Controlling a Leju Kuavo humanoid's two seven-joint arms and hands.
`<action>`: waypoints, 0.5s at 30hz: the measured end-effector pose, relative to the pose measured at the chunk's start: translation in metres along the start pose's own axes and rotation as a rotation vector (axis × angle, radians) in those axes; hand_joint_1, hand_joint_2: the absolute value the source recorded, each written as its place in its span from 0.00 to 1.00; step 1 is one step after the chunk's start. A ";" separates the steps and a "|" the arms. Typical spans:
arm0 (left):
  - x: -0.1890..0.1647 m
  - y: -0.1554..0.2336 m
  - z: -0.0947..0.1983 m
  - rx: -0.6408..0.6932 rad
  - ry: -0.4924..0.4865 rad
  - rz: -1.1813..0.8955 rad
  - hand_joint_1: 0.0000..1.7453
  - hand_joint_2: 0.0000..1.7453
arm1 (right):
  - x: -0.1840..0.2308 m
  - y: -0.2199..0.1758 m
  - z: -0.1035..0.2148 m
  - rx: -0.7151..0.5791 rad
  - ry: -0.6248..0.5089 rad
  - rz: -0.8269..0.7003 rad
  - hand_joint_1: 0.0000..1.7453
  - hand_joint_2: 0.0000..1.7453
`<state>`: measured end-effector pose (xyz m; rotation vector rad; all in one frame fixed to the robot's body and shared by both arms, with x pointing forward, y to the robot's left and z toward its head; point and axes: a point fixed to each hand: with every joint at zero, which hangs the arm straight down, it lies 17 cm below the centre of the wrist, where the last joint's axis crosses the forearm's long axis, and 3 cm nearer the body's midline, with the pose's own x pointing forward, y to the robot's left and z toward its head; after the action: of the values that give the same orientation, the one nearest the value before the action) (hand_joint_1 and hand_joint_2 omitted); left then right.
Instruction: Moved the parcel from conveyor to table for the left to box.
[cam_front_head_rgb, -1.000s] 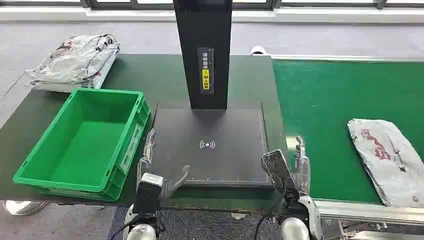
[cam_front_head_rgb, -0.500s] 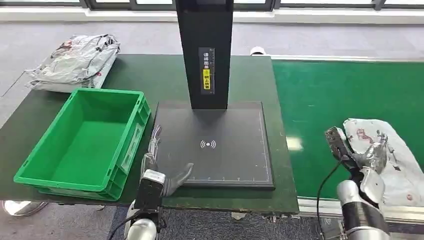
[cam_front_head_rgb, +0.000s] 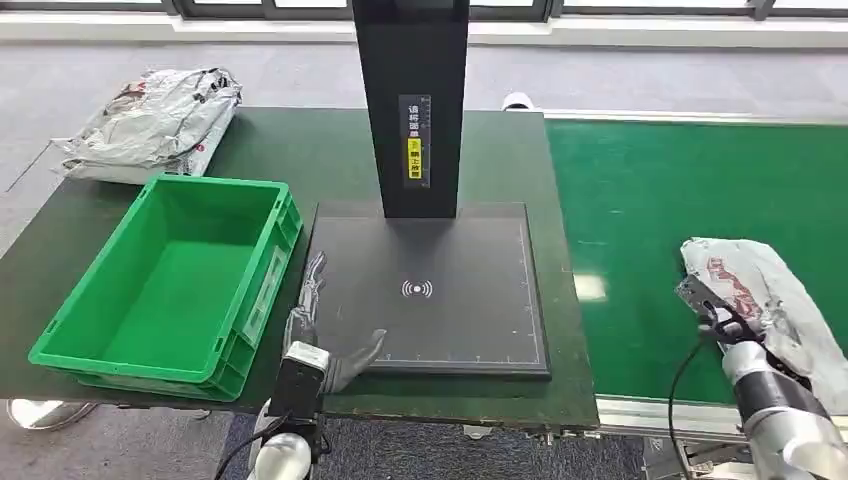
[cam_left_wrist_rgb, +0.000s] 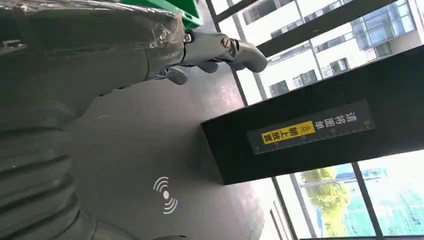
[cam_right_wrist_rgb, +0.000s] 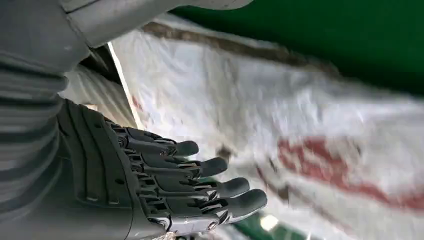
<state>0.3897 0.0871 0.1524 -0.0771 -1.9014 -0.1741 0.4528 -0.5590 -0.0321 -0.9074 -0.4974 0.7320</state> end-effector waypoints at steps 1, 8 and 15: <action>-0.001 0.001 0.001 0.001 0.002 0.001 0.00 1.00 | -0.002 0.007 0.001 0.024 0.003 0.007 0.00 1.00; -0.010 0.003 0.004 0.002 0.018 0.006 0.00 1.00 | -0.014 0.032 0.005 0.125 0.052 0.048 0.00 1.00; -0.013 0.003 0.002 -0.011 0.028 0.057 0.00 1.00 | -0.028 0.036 0.007 0.157 0.118 0.074 0.00 1.00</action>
<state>0.3923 0.0907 0.1397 -0.1352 -1.8683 -0.1462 0.4170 -0.5613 -0.0610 -0.8194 -0.2990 0.7692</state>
